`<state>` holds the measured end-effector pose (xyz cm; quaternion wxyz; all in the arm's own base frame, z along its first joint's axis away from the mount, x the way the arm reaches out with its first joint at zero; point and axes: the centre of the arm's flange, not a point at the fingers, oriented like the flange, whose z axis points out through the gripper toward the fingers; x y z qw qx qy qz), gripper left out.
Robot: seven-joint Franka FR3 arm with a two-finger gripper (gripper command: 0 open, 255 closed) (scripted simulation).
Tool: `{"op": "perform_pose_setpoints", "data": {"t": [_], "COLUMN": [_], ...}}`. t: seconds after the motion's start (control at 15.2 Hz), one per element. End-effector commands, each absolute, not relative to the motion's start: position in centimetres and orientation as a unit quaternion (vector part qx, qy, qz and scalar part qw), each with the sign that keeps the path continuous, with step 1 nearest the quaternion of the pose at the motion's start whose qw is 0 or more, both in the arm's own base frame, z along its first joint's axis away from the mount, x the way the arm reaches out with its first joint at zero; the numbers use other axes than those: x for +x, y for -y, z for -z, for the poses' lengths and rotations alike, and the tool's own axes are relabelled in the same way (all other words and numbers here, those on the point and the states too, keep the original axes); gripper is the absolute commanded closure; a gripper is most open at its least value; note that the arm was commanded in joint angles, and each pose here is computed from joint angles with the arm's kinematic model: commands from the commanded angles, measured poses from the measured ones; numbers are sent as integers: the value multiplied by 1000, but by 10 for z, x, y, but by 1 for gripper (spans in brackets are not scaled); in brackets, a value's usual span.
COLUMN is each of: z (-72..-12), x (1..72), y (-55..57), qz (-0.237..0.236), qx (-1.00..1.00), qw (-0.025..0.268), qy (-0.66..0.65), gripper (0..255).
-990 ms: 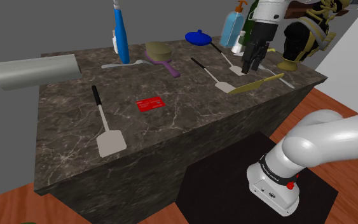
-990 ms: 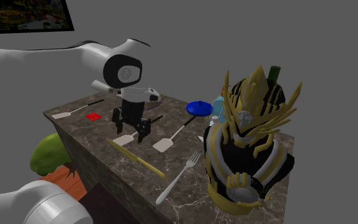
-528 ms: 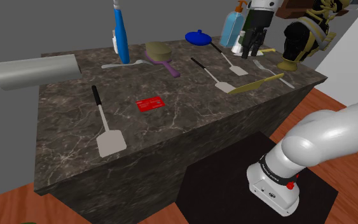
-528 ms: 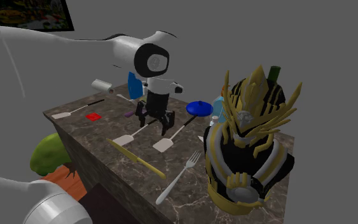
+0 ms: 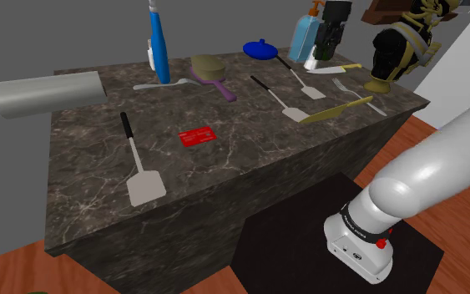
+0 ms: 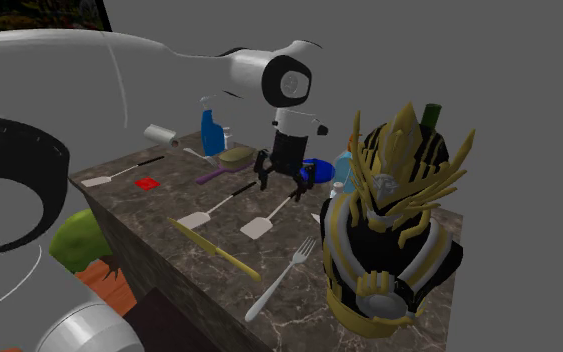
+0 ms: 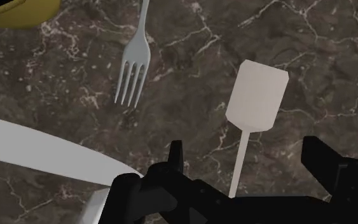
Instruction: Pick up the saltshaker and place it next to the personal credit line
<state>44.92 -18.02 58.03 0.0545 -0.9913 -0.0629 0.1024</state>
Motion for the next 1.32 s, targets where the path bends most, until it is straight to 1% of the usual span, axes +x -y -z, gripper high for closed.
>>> {"op": "perform_pose_setpoints", "data": {"t": [0.0,0.73,1.25], "z": [-583,-606,-567], "x": [467,562,553], "y": [203,298,297], "qz": [-104,-113,-113], "qx": [-991,-991,-991], "qw": [50,30,30], "qy": [64,70,70], "gripper": [0,0,0]}}
